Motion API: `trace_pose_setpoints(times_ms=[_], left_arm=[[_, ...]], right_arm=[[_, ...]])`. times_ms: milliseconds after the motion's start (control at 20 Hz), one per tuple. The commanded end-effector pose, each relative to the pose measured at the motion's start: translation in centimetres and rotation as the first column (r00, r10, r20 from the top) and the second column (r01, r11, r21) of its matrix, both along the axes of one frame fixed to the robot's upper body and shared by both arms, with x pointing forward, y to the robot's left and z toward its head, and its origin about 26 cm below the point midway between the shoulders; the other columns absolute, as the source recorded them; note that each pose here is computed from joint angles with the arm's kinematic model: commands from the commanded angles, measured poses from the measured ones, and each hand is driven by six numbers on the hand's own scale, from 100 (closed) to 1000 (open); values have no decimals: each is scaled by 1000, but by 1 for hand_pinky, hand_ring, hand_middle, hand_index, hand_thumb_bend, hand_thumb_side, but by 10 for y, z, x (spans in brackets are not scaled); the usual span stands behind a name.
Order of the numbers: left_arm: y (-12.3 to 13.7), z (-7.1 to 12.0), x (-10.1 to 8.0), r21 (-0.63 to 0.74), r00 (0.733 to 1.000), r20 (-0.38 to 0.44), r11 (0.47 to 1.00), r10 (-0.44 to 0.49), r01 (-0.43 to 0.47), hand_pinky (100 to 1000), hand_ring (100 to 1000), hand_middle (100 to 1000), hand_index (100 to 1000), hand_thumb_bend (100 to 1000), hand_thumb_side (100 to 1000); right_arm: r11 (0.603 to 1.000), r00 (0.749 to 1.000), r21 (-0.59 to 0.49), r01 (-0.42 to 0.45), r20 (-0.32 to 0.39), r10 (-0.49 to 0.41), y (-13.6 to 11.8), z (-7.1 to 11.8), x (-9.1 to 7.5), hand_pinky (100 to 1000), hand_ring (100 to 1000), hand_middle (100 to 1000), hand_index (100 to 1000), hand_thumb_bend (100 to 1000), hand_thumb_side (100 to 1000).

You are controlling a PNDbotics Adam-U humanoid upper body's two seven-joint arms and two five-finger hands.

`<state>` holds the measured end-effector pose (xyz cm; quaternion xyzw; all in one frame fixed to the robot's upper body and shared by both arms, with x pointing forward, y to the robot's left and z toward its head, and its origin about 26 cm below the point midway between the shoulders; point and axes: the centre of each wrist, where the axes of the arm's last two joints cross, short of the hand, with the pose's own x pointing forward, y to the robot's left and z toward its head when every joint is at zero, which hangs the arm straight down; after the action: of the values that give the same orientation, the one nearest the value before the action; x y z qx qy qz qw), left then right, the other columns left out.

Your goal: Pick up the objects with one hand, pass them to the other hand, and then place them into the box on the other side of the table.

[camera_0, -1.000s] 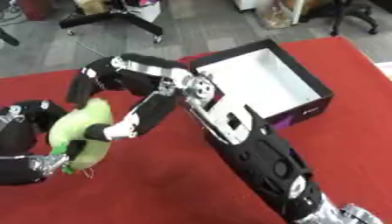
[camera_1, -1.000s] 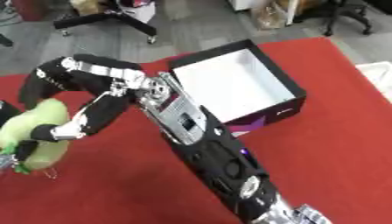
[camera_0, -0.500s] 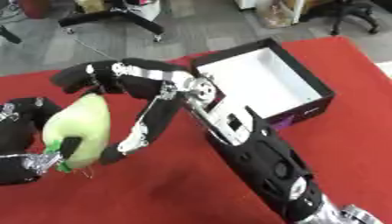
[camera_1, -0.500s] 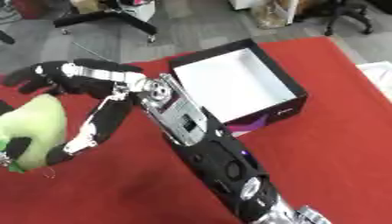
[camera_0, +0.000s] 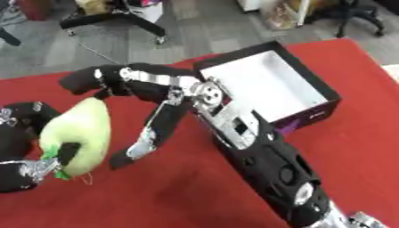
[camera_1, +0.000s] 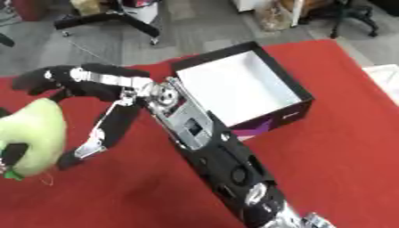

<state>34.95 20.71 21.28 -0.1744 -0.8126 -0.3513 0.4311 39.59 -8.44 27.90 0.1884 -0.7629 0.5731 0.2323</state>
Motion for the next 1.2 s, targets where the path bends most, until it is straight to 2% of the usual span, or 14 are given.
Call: trace_pose_setpoints(times_ms=[50, 900, 1200], left_arm=[[3, 11, -3, -5, 1000, 19, 1000, -15, 15, 801, 357, 224, 383, 288, 100], [-10, 10, 1, -38, 998, -26, 998, -52, 51, 812, 358, 225, 385, 283, 100], [-14, 12, 0, -57, 997, -29, 996, -73, 72, 815, 359, 226, 386, 278, 100]], right_arm=[[1000, 1000, 6, 8, 15, -8, 0, 7, -1, 902, 953, 956, 907, 607, 100], [1000, 998, 13, 19, -60, -18, 4, 7, -3, 895, 920, 904, 857, 539, 100], [999, 997, 10, 33, -73, -33, 4, 6, -3, 886, 885, 828, 785, 481, 100]])
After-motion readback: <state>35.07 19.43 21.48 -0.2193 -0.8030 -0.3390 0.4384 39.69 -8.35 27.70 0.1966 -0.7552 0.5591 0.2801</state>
